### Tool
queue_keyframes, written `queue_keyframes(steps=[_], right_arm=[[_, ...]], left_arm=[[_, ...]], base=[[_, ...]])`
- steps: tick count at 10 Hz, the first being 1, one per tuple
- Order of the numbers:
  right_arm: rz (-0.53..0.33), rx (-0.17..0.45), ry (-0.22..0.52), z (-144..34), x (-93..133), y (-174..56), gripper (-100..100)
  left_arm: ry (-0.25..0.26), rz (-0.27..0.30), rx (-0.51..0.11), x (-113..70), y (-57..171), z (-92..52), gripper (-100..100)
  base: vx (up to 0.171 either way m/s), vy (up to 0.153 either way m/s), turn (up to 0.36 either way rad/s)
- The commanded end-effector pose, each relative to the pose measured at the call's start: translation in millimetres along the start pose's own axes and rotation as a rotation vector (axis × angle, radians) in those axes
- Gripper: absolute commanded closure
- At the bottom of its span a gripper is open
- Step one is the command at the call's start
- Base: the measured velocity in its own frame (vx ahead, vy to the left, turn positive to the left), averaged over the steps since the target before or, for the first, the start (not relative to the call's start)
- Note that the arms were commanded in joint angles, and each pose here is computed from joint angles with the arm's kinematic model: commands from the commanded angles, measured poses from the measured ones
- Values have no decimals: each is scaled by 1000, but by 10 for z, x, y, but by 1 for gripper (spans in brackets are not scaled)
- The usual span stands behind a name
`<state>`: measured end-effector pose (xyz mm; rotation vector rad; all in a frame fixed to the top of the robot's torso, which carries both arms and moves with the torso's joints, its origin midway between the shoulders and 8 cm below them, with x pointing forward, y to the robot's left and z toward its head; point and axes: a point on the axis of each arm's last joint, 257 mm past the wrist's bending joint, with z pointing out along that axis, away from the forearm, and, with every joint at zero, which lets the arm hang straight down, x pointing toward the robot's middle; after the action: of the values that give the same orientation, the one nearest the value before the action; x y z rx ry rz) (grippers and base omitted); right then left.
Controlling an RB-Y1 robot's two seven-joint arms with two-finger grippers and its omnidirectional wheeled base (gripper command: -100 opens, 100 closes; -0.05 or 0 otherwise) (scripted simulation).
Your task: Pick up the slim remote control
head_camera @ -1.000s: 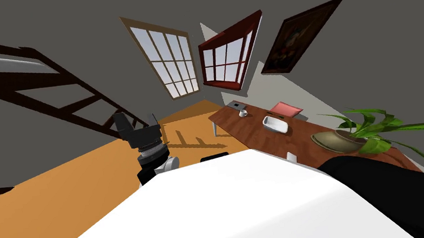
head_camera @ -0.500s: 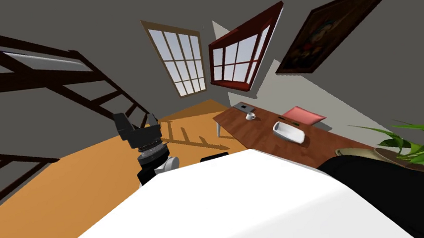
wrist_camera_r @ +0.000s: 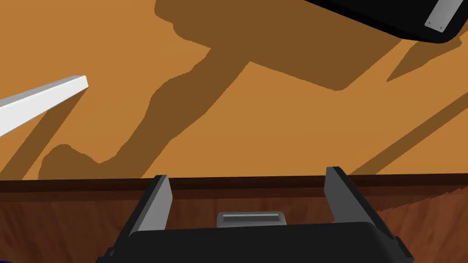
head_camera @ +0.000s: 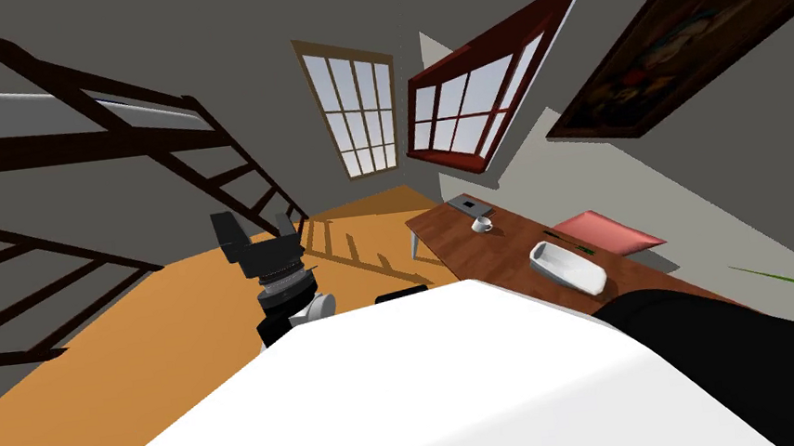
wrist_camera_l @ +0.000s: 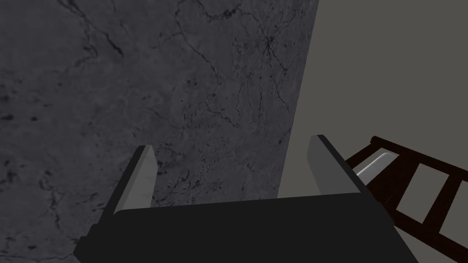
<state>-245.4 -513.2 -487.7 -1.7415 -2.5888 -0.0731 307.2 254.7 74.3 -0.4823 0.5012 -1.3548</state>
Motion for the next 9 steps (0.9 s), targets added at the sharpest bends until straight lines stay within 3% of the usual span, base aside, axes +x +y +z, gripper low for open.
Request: queue_keyframes(steps=[1, 5, 6, 7, 8, 9], right_arm=[[-14, 23, -13, -37, -178, -59, -100], [-42, 47, -49, -37, -570, -30, -100], [-39, 45, -44, -53, -517, -50, -100], [-39, 46, -45, -56, -529, -48, 0], [-36, 48, -45, 40, -440, -57, -100], [-34, 49, -45, 112, -370, -61, -100]], left_arm=[[0, 0, 0, 0, 0, 0, 0], [0, 0, 0, 0, 0, 0, 0], [0, 0, 0, 0, 0, 0, 0], [0, 0, 0, 0, 0, 0, 0], [0, 0, 0, 0, 0, 0, 0], [0, 0, 0, 0, 0, 0, 0]], base=[[5, -80, 193], [-20, -118, 148], [-24, -63, 29], [-3, -13, -1], [5, -31, 28], [21, -53, 41]])
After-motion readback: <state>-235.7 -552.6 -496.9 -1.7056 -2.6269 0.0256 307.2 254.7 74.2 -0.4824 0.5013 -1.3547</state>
